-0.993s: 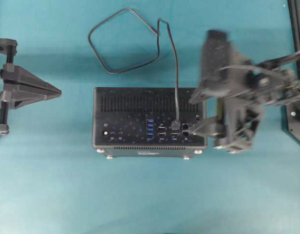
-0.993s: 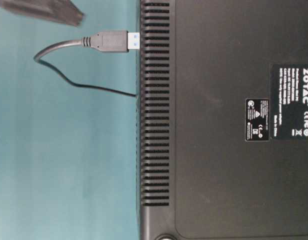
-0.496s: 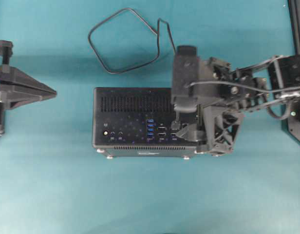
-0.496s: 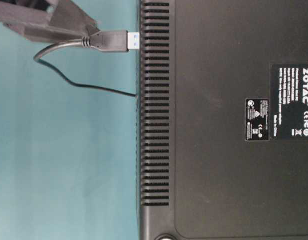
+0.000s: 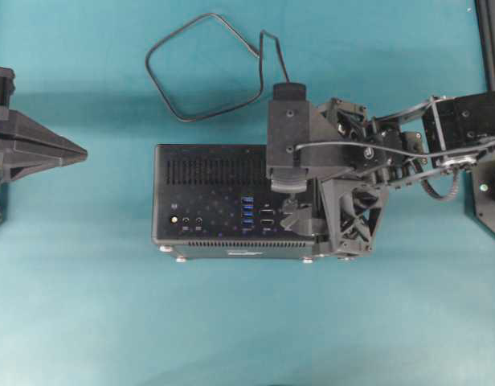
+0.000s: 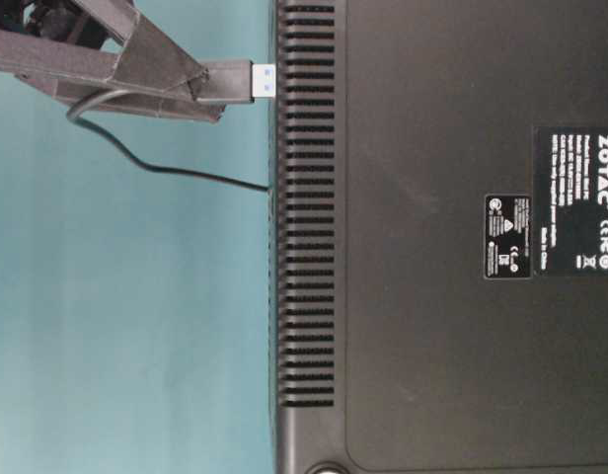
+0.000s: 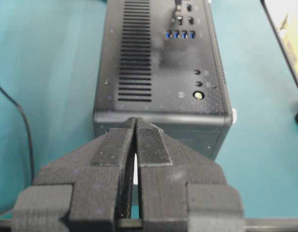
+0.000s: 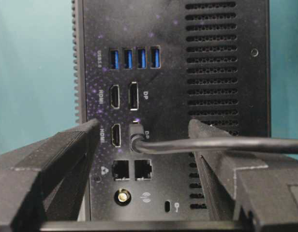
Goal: Insert the USB into the PC box with both arms.
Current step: 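Move the right gripper over the black USB plug on the PC, then grasp the USB plug with the right gripper and pull it out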
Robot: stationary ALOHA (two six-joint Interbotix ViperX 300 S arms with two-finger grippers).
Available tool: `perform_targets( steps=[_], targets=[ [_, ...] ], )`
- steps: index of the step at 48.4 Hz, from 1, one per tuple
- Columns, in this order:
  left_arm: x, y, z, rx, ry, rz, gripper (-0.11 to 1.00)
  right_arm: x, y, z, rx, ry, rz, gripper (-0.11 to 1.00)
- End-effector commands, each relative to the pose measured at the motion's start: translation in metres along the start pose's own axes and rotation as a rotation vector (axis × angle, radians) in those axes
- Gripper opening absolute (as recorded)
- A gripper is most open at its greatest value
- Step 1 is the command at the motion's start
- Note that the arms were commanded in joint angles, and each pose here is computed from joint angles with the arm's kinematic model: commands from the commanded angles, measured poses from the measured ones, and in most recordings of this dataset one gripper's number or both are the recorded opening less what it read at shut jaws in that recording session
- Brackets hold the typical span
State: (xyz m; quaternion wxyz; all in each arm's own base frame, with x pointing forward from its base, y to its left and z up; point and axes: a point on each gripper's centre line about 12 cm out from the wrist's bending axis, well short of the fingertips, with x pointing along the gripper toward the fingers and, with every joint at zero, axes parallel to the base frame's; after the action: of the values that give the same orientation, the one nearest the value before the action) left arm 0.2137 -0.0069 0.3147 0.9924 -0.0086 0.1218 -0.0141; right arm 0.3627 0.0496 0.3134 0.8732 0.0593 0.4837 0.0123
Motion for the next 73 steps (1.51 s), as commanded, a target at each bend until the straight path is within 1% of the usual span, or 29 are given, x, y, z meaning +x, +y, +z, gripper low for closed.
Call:
perform_targets(
  steps=[1, 6, 18, 23, 30, 42, 51, 61, 68, 73],
  targets=[
    [0.0, 0.0, 0.006, -0.003, -0.02, 0.0, 0.0, -0.009, 0.003, 0.008, -0.014, -0.036, 0.009, 0.77],
    [0.0, 0.0, 0.005, -0.009, -0.017, -0.002, 0.0, -0.01, 0.002, 0.009, -0.012, -0.037, 0.008, 0.74],
    [0.0, 0.0, 0.007, -0.012, -0.021, 0.0, 0.0, -0.01, 0.001, 0.008, -0.01, -0.033, 0.006, 0.5],
    [0.0, 0.0, 0.006, -0.012, -0.018, 0.0, 0.0, -0.01, 0.0, 0.006, -0.008, -0.017, 0.002, 0.44],
    [0.001, 0.0, 0.007, -0.012, -0.02, -0.002, 0.0, -0.01, -0.001, 0.004, -0.007, 0.003, -0.003, 0.42],
    [0.001, 0.0, 0.006, -0.011, -0.017, 0.0, 0.0, -0.012, -0.001, 0.007, -0.005, -0.023, 0.001, 0.39],
    [0.001, 0.0, 0.005, -0.012, -0.014, -0.002, 0.0, -0.014, 0.0, 0.008, 0.0, -0.031, 0.007, 0.31],
    [0.001, 0.0, 0.005, -0.014, -0.014, 0.0, 0.0, -0.016, 0.0, 0.008, 0.0, -0.033, 0.008, 0.18],
    [0.001, 0.0, 0.007, -0.014, -0.02, -0.002, 0.0, -0.022, 0.0, 0.016, -0.003, -0.07, 0.009, 0.14],
    [0.001, 0.0, 0.007, -0.015, -0.02, 0.0, 0.0, -0.029, 0.001, 0.023, -0.017, -0.109, 0.0, 0.13]
  ],
)
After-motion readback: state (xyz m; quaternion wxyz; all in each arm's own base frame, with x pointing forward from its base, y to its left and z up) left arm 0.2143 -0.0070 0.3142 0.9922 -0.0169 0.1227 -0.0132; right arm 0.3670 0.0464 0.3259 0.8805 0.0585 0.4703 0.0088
